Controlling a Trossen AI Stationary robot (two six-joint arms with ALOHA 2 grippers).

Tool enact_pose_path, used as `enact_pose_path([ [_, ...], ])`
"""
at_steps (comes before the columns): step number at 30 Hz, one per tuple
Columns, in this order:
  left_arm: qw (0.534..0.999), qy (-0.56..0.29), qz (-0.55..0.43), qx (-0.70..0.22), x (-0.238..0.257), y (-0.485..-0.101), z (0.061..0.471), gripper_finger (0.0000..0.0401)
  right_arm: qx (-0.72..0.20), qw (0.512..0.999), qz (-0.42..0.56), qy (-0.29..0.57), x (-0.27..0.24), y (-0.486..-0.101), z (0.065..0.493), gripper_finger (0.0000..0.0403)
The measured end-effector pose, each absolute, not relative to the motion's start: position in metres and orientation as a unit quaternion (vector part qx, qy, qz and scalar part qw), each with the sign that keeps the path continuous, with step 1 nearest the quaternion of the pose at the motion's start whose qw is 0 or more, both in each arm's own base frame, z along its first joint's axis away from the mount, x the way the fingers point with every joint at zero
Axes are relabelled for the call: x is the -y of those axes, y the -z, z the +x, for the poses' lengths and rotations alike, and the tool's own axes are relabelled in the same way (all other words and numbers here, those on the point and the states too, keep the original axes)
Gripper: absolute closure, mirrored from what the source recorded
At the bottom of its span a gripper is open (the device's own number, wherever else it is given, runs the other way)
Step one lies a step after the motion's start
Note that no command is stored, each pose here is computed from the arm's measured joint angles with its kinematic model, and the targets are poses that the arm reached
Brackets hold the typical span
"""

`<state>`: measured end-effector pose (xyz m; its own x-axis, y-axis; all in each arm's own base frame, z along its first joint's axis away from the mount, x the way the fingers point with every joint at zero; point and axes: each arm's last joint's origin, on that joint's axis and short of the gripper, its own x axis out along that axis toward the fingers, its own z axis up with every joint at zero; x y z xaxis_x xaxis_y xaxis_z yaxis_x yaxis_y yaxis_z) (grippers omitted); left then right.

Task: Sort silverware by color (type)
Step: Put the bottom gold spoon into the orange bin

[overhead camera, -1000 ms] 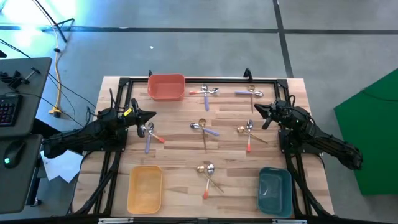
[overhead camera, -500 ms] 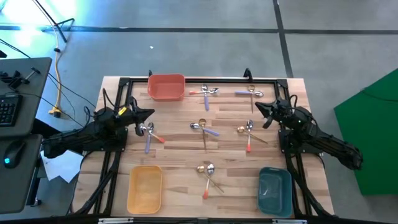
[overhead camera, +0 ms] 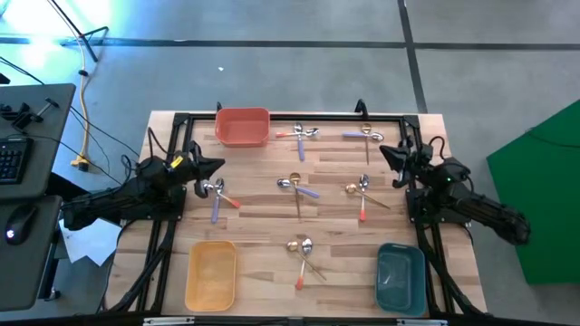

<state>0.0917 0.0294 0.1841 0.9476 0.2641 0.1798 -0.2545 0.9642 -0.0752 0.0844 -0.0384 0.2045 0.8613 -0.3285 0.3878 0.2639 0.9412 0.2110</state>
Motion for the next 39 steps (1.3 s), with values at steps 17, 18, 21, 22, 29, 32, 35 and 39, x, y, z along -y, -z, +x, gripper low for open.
enact_pose_path([
  [17, 0.987, -0.121, -0.047, 0.098, -0.029, -0.184, 0.092, 0.0398, 0.079, 0.993, 0.034, 0.083, 0.009, -0.229, 0.134, 0.0402],
  [18, 0.987, -0.122, -0.042, 0.098, -0.029, -0.184, 0.092, 0.0398, 0.063, 0.994, 0.031, 0.088, 0.006, -0.230, 0.139, 0.0402],
  [21, 0.987, -0.122, -0.037, 0.097, -0.029, -0.184, 0.092, 0.0398, 0.022, 0.995, 0.025, 0.096, -0.004, -0.232, 0.154, 0.0402],
  [22, 0.987, -0.123, -0.037, 0.097, -0.029, -0.184, 0.092, 0.0398, 0.011, 0.994, 0.020, 0.103, -0.008, -0.233, 0.158, 0.0402],
  [29, 0.988, -0.125, -0.016, 0.094, -0.029, -0.184, 0.092, 0.0398, -0.062, 0.988, -0.056, 0.128, -0.044, -0.233, 0.193, 0.0402],
  [32, 0.987, -0.125, -0.020, 0.095, -0.029, -0.184, 0.092, 0.0398, -0.080, 0.990, -0.036, 0.112, -0.058, -0.236, 0.210, 0.0402],
  [35, 0.988, -0.119, -0.028, 0.095, -0.029, -0.184, 0.092, 0.0398, -0.121, 0.987, -0.012, 0.105, -0.072, -0.240, 0.229, 0.0402],
  [39, 0.989, -0.111, -0.027, 0.095, -0.028, -0.184, 0.092, 0.0398, -0.187, 0.977, 0.019, 0.100, -0.088, -0.247, 0.255, 0.0402],
])
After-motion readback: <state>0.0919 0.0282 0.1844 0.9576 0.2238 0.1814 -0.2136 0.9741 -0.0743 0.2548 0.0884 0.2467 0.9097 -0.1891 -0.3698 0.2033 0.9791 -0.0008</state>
